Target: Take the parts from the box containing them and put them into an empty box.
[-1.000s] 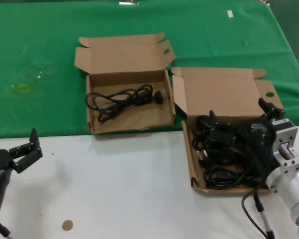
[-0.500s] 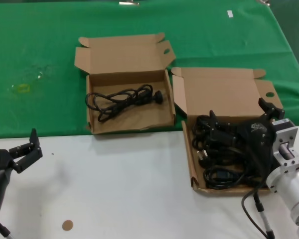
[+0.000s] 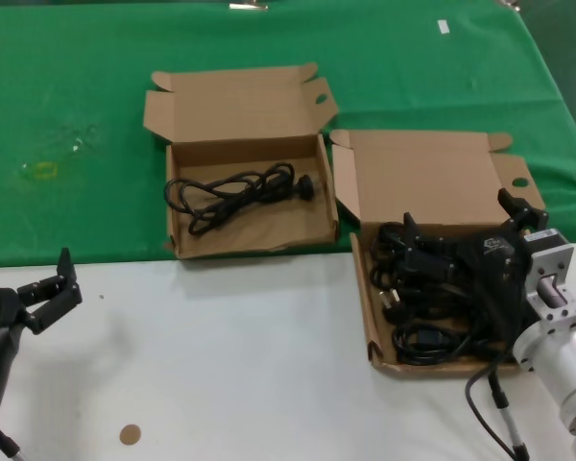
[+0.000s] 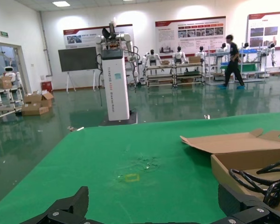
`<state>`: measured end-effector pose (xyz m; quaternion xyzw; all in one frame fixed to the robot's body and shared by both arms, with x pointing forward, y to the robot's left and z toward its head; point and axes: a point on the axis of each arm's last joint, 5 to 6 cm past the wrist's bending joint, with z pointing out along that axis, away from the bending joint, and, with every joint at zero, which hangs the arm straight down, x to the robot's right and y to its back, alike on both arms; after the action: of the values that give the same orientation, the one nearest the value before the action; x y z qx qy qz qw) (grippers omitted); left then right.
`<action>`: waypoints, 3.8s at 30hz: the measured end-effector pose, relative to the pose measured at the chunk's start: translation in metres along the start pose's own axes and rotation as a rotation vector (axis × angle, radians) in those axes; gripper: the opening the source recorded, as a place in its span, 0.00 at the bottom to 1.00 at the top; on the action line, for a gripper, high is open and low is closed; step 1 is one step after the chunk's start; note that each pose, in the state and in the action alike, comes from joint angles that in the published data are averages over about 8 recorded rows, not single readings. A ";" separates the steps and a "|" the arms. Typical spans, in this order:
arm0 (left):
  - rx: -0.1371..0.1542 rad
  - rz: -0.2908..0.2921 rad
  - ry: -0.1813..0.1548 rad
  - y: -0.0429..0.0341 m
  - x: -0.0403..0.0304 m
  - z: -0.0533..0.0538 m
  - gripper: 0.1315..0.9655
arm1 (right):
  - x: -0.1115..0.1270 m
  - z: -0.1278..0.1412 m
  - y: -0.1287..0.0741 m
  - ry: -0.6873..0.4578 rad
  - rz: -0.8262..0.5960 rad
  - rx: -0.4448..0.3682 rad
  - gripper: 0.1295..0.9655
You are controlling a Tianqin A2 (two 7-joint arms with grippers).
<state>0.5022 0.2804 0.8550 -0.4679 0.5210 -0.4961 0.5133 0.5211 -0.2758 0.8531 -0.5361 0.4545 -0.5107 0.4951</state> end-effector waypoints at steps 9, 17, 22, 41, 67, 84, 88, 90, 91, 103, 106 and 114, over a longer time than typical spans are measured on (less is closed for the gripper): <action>0.000 0.000 0.000 0.0000 0.0000 0.000 1.00 | 0.000 0.000 0.000 0.000 0.000 0.000 1.00; 0.000 0.000 0.000 0.0000 0.0000 0.000 1.00 | 0.000 0.000 0.000 0.000 0.000 0.000 1.00; 0.000 0.000 0.000 0.0000 0.0000 0.000 1.00 | 0.000 0.000 0.000 0.000 0.000 0.000 1.00; 0.000 0.000 0.000 0.0000 0.0000 0.000 1.00 | 0.000 0.000 0.000 0.000 0.000 0.000 1.00; 0.000 0.000 0.000 0.0000 0.0000 0.000 1.00 | 0.000 0.000 0.000 0.000 0.000 0.000 1.00; 0.000 0.000 0.000 0.0000 0.0000 0.000 1.00 | 0.000 0.000 0.000 0.000 0.000 0.000 1.00; 0.000 0.000 0.000 0.0000 0.0000 0.000 1.00 | 0.000 0.000 0.000 0.000 0.000 0.000 1.00; 0.000 0.000 0.000 0.0000 0.0000 0.000 1.00 | 0.000 0.000 0.000 0.000 0.000 0.000 1.00; 0.000 0.000 0.000 0.0000 0.0000 0.000 1.00 | 0.000 0.000 0.000 0.000 0.000 0.000 1.00; 0.000 0.000 0.000 0.0000 0.0000 0.000 1.00 | 0.000 0.000 0.000 0.000 0.000 0.000 1.00; 0.000 0.000 0.000 0.0000 0.0000 0.000 1.00 | 0.000 0.000 0.000 0.000 0.000 0.000 1.00; 0.000 0.000 0.000 0.0000 0.0000 0.000 1.00 | 0.000 0.000 0.000 0.000 0.000 0.000 1.00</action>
<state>0.5022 0.2804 0.8550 -0.4679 0.5210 -0.4961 0.5133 0.5211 -0.2758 0.8531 -0.5361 0.4545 -0.5107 0.4951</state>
